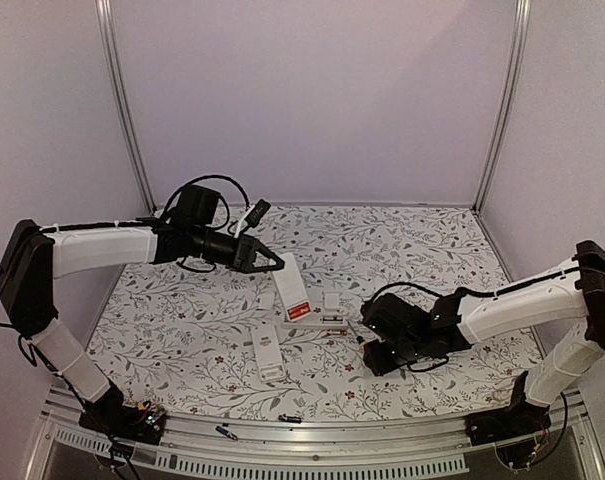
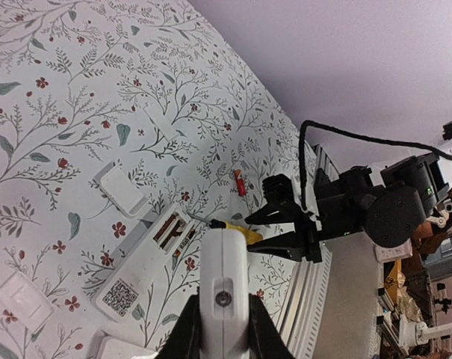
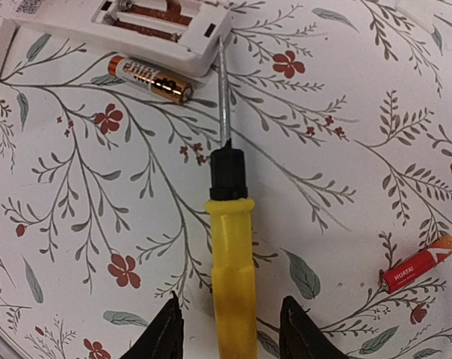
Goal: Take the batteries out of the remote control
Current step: Pick up the screwdriver from the center of the board.
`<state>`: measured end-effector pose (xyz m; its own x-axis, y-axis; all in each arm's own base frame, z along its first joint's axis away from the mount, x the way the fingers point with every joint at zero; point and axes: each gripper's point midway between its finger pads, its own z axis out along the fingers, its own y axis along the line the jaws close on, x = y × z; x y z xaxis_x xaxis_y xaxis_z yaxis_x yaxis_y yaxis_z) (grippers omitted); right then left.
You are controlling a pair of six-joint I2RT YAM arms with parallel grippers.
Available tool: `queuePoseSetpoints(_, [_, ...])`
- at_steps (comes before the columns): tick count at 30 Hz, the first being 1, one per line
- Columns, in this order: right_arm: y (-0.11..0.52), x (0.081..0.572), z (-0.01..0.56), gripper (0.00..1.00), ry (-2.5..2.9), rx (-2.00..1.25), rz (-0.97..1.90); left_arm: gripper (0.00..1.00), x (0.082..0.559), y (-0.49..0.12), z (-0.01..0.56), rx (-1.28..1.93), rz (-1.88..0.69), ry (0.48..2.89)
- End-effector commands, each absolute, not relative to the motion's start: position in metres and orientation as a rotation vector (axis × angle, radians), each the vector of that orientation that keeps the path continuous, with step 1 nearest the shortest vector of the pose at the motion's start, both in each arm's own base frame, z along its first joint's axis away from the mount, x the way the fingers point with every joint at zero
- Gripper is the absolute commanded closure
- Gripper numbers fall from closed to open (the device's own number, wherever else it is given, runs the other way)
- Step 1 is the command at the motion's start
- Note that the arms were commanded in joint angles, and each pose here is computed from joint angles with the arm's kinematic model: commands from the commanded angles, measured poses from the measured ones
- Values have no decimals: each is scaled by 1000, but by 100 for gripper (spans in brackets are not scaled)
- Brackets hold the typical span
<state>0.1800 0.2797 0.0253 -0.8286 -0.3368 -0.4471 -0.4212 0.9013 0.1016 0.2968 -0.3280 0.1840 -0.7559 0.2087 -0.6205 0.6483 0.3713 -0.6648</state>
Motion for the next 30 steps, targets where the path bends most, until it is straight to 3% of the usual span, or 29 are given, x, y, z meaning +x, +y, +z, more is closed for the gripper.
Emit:
queuePoseSetpoints(1, [283, 180, 23, 59, 2633, -587, 209, 96, 298, -325, 182, 745, -1365, 2203])
queuePoseSetpoints(18, [277, 179, 8, 75, 2664, -595, 89, 97, 299, -325, 181, 740, -1363, 2209])
queuePoseSetpoints(26, [284, 182, 25, 98, 2635, -546, 164, 98, 299, -325, 177, 737, -1361, 2217])
queuePoseSetpoints(30, [286, 183, 47, 100, 2594, -525, 232, 99, 300, -324, 176, 732, -1351, 2223])
